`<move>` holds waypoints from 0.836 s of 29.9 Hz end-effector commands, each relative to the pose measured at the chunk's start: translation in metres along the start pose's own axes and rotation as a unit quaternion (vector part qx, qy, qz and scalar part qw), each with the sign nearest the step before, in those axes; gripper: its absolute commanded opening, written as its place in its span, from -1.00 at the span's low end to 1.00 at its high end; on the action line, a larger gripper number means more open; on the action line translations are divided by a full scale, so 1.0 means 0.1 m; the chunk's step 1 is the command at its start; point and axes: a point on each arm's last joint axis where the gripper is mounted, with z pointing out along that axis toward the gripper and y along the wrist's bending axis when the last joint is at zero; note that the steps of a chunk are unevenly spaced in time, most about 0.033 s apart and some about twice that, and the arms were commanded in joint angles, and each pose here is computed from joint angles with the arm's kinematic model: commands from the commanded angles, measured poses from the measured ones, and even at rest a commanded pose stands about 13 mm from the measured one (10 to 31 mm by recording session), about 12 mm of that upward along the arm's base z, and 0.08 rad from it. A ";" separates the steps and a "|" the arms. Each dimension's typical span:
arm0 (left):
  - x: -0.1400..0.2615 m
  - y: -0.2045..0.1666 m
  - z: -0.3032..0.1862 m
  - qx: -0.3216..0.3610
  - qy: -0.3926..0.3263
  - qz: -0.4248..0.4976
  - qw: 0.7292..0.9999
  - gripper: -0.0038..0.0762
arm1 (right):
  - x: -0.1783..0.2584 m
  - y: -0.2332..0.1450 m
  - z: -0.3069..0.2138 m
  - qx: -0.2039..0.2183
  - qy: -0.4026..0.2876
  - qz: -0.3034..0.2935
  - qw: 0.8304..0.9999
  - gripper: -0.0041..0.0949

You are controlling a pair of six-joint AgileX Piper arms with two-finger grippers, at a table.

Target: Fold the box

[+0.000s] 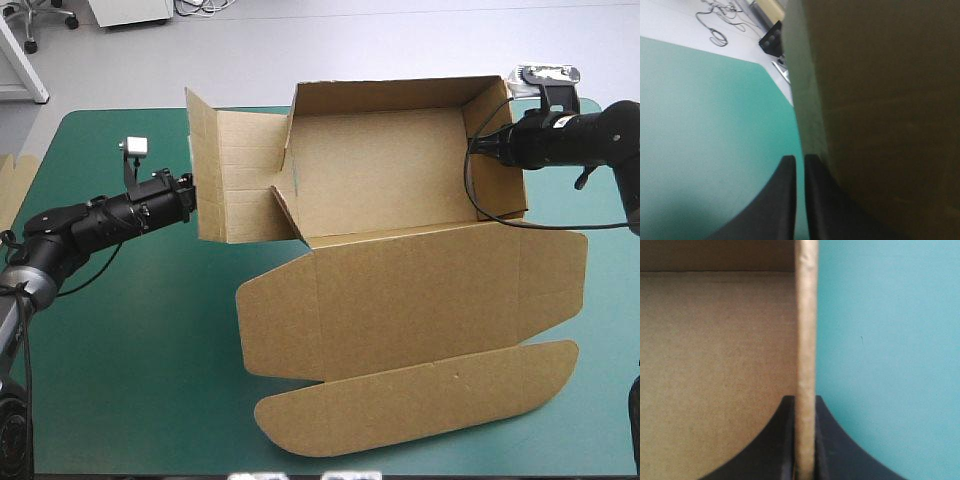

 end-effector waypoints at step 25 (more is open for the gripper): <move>-0.36 -0.75 0.34 0.084 -0.007 0.031 0.996 -0.12 | -0.18 0.08 -0.23 -0.008 -0.087 0.027 0.996 -0.95</move>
